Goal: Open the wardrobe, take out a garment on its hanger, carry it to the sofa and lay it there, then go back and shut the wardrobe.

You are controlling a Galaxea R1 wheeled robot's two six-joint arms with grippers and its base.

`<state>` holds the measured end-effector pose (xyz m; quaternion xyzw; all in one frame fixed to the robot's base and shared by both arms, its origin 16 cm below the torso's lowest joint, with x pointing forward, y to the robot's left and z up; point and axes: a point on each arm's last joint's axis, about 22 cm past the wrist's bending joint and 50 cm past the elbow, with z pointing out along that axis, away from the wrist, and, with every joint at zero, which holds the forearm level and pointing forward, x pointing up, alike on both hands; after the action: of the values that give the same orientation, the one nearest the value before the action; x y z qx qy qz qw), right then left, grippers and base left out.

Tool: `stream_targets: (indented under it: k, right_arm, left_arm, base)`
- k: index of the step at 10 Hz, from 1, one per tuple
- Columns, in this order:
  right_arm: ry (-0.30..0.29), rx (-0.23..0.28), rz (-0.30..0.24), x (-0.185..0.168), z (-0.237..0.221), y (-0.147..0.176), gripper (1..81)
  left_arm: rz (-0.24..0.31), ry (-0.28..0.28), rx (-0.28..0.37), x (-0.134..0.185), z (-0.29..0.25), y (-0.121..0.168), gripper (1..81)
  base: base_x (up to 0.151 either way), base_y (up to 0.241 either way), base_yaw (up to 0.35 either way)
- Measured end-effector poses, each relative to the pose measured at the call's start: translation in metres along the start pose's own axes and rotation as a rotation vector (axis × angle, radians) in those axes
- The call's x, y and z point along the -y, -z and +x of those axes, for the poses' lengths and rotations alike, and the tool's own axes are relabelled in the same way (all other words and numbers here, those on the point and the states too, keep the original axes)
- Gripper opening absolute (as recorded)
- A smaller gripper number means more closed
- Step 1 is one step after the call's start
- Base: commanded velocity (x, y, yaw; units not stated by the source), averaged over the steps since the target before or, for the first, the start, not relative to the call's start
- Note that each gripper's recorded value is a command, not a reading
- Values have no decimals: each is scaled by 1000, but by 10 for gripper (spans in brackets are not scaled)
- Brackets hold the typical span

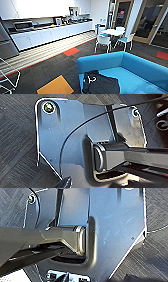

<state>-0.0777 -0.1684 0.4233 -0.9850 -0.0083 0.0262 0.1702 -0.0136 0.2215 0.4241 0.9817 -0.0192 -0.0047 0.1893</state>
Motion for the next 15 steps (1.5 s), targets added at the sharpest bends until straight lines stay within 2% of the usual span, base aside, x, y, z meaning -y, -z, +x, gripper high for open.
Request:
stream_targets:
  k: [4, 15]
  right_arm:
    - [1, 6, 10, 10, -1, -3, 811]
    - [2, 15, -4, 2, -5, -1, 811]
  left_arm:
    - [10, 10, 18, 2, -15, 1, 811]
    - [17, 13, 21, -4, -13, -3, 811]
  base:
    - [0, 0, 257]
    - [0, 0, 289]
